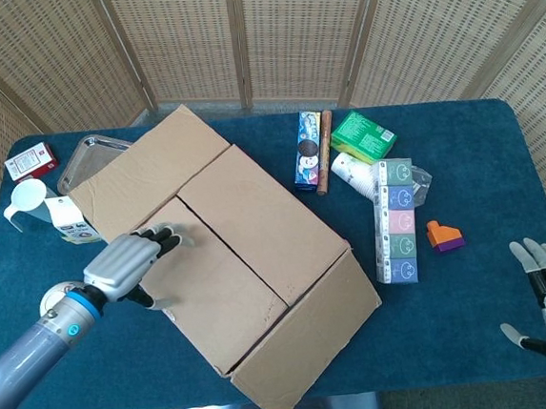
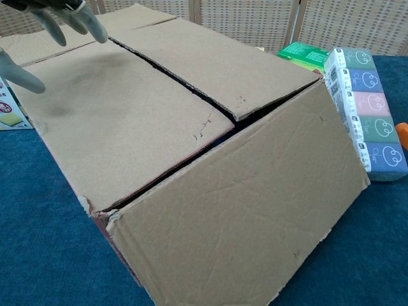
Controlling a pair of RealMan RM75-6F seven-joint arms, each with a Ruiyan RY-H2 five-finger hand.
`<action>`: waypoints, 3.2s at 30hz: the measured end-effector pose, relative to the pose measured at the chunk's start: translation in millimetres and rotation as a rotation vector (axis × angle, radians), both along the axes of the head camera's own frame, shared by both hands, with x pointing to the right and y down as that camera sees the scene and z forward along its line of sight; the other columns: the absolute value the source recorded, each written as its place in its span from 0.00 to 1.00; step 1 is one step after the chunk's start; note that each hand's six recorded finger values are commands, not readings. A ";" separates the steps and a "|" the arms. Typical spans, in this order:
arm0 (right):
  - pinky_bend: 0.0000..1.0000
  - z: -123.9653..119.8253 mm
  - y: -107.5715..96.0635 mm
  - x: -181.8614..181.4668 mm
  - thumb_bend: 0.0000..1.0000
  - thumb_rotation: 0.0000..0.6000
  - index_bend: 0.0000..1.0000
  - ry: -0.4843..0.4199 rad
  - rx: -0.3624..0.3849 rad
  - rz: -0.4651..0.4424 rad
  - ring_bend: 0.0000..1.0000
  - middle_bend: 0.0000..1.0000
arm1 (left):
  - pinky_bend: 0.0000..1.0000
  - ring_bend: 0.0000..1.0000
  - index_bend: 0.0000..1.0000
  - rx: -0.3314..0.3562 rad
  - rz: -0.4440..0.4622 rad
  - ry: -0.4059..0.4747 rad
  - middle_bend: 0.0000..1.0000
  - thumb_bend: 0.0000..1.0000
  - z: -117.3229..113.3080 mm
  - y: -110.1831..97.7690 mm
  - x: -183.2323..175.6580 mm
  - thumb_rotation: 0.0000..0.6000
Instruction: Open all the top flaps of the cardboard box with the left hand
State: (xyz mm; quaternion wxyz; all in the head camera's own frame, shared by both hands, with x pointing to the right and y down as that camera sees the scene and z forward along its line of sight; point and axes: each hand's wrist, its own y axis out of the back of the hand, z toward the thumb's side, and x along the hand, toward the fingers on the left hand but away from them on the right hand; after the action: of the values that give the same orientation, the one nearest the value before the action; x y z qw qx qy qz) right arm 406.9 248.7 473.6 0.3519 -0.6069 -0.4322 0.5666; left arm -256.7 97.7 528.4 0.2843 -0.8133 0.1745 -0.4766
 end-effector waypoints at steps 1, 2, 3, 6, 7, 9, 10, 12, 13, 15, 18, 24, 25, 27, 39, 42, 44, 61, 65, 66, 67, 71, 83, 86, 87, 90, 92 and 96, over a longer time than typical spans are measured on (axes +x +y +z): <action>0.00 -0.6 -0.3 0.4 0.00 1.00 0.00 -0.002 0.002 0.002 0.00 0.00 | 0.23 0.19 0.24 0.000 0.011 -0.002 0.21 0.00 1.3 0.6 3.4 1.00; 0.00 -0.9 -0.4 0.8 0.00 1.00 0.00 -0.004 0.003 0.003 0.00 0.00 | 0.23 0.19 0.24 0.003 0.028 -0.006 0.21 0.00 3.1 1.5 7.2 1.00; 0.00 -1.2 -0.5 1.1 0.00 1.00 0.00 -0.006 0.003 0.004 0.00 0.00 | 0.24 0.19 0.24 0.003 0.038 -0.009 0.22 0.00 4.5 2.4 10.0 1.00; 0.00 -1.7 -0.6 1.5 0.00 1.00 0.00 -0.008 0.003 0.004 0.00 0.00 | 0.24 0.19 0.24 -0.005 0.054 -0.019 0.24 0.00 11.0 6.1 18.0 1.00; 0.00 -2.1 -0.6 1.4 0.00 1.00 0.00 -0.009 0.004 0.004 0.00 0.00 | 0.24 0.19 0.24 -0.007 0.060 -0.024 0.24 0.00 13.1 7.4 20.3 1.00; 0.00 -2.6 -0.6 1.5 0.00 1.00 0.00 -0.010 0.005 0.005 0.00 0.00 | 0.24 0.19 0.24 -0.010 0.075 -0.037 0.24 0.00 18.2 10.6 26.0 1.00; 0.00 -2.7 -0.5 1.7 0.00 1.00 0.00 -0.011 0.005 0.006 0.00 0.00 | 0.24 0.19 0.24 -0.010 0.080 -0.041 0.23 0.00 20.3 11.8 28.4 1.00; 0.00 -3.2 -0.6 2.0 0.00 1.00 0.00 -0.012 0.006 0.007 0.00 0.00 | 0.24 0.19 0.24 -0.011 0.087 -0.050 0.22 0.00 24.6 13.6 34.1 1.00; 0.00 -3.5 -0.7 2.3 0.00 1.00 0.00 -0.013 0.007 0.008 0.00 0.00 | 0.24 0.19 0.24 -0.012 0.089 -0.052 0.21 0.00 26.2 14.1 36.6 1.00; 0.00 -3.9 -0.7 2.6 0.00 1.00 0.00 -0.015 0.008 0.009 0.00 0.00 | 0.24 0.19 0.23 -0.012 0.091 -0.055 0.21 0.00 29.0 14.6 42.3 1.00; 0.00 -4.7 -0.9 3.3 0.00 1.00 0.00 -0.017 0.010 0.011 0.00 0.00 | 0.24 0.19 0.23 -0.003 0.100 -0.058 0.19 0.00 31.1 13.9 50.8 1.00; 0.00 -4.9 -0.9 3.5 0.00 1.00 0.00 -0.017 0.009 0.010 0.00 0.00 | 0.23 0.19 0.23 0.007 0.106 -0.055 0.18 0.00 33.5 13.8 63.2 1.00; 0.00 -4.9 -0.8 3.4 0.00 1.00 0.00 -0.017 0.009 0.010 0.00 0.00 | 0.23 0.18 0.23 0.007 0.106 -0.056 0.18 0.00 34.1 14.0 64.4 1.00; 0.00 -4.9 -0.7 3.3 0.00 1.00 0.00 -0.018 0.008 0.009 0.00 0.00 | 0.23 0.18 0.23 0.004 0.105 -0.057 0.16 0.00 35.6 14.7 66.7 1.00; 0.00 -7.5 -0.4 4.6 0.00 1.00 0.00 -0.025 0.013 0.012 0.00 0.00 | 0.19 0.12 0.21 0.074 0.095 -0.025 0.02 0.00 24.9 7.3 74.5 1.00; 0.00 -7.7 -0.2 4.4 0.00 1.00 0.00 -0.025 0.013 0.011 0.00 0.00 | 0.19 0.12 0.21 0.098 0.088 -0.007 0.01 0.00 17.9 4.1 74.9 1.00; 0.00 -7.8 -0.1 4.4 0.00 1.00 0.00 -0.026 0.013 0.011 0.00 0.00 | 0.19 0.11 0.21 0.118 0.083 0.002 0.01 0.00 12.2 0.9 73.9 1.00; 0.00 -3.0 0.3 2.8 0.00 1.00 0.00 -0.014 -0.003 0.006 0.00 0.00 | 0.16 0.06 0.21 0.244 0.025 0.033 0.00 0.00 -13.5 -35.0 69.1 1.00; 0.00 -2.1 -0.4 3.5 0.00 1.00 0.00 -0.014 -0.004 0.011 0.00 0.00 | 0.15 0.05 0.21 0.253 0.006 0.025 0.00 0.00 -7.1 -50.3 79.4 1.00; 0.00 -2.2 -0.6 3.9 0.00 1.00 0.00 -0.014 -0.004 0.013 0.00 0.00 | 0.15 0.05 0.21 0.256 0.003 0.024 0.00 0.00 -5.5 -53.4 82.8 1.00; 0.00 -2.2 -0.9 4.4 0.00 1.00 0.00 -0.015 -0.004 0.014 0.00 0.00 | 0.15 0.05 0.21 0.259 -0.001 0.024 0.00 0.00 -3.8 -57.1 87.3 1.00; 0.00 -1.9 -1.7 5.9 0.00 1.00 0.00 -0.017 -0.005 0.018 0.00 0.00 | 0.15 0.04 0.21 0.273 -0.012 0.031 0.00 0.00 0.2 -66.9 102.5 1.00; 0.00 -2.7 -4.6 11.8 0.00 1.00 0.00 -0.027 -0.006 0.035 0.00 0.00 | 0.14 0.02 0.21 0.268 -0.024 0.003 0.00 0.00 32.2 -84.7 156.8 1.00; 0.00 -3.0 -5.3 12.9 0.00 1.00 0.00 -0.032 -0.006 0.037 0.00 0.00 | 0.13 0.02 0.20 0.247 -0.030 -0.008 0.00 0.00 44.1 -82.8 169.5 1.00; 0.00 -3.5 -5.5 13.3 0.00 1.00 0.00 -0.033 -0.004 0.039 0.00 0.00 | 0.13 0.02 0.20 0.241 -0.030 -0.011 0.00 0.00 47.0 -81.5 173.3 1.00; 0.00 -5.3 -5.8 14.5 0.00 1.00 0.00 -0.038 0.001 0.043 0.00 0.00 | 0.13 0.02 0.20 0.228 -0.027 -0.021 0.00 0.00 53.6 -76.6 182.5 1.00; 0.00 -6.2 -5.6 14.9 0.00 1.00 0.00 -0.041 0.002 0.045 0.00 0.00 | 0.13 0.01 0.20 0.230 -0.030 -0.026 0.00 0.00 54.4 -75.5 183.7 1.00; 0.00 -7.6 -4.8 14.4 0.00 1.00 0.00 -0.047 0.002 0.042 0.00 0.00 | 0.12 0.00 0.20 0.245 -0.029 -0.035 0.00 0.00 52.7 -74.1 181.3 1.00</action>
State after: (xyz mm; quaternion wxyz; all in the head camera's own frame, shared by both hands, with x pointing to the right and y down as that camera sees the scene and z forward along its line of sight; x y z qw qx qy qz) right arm 421.3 243.9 465.9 0.3305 -0.6104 -0.4534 0.5590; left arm -75.4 23.6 581.0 0.3779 -0.7613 0.2381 -0.4700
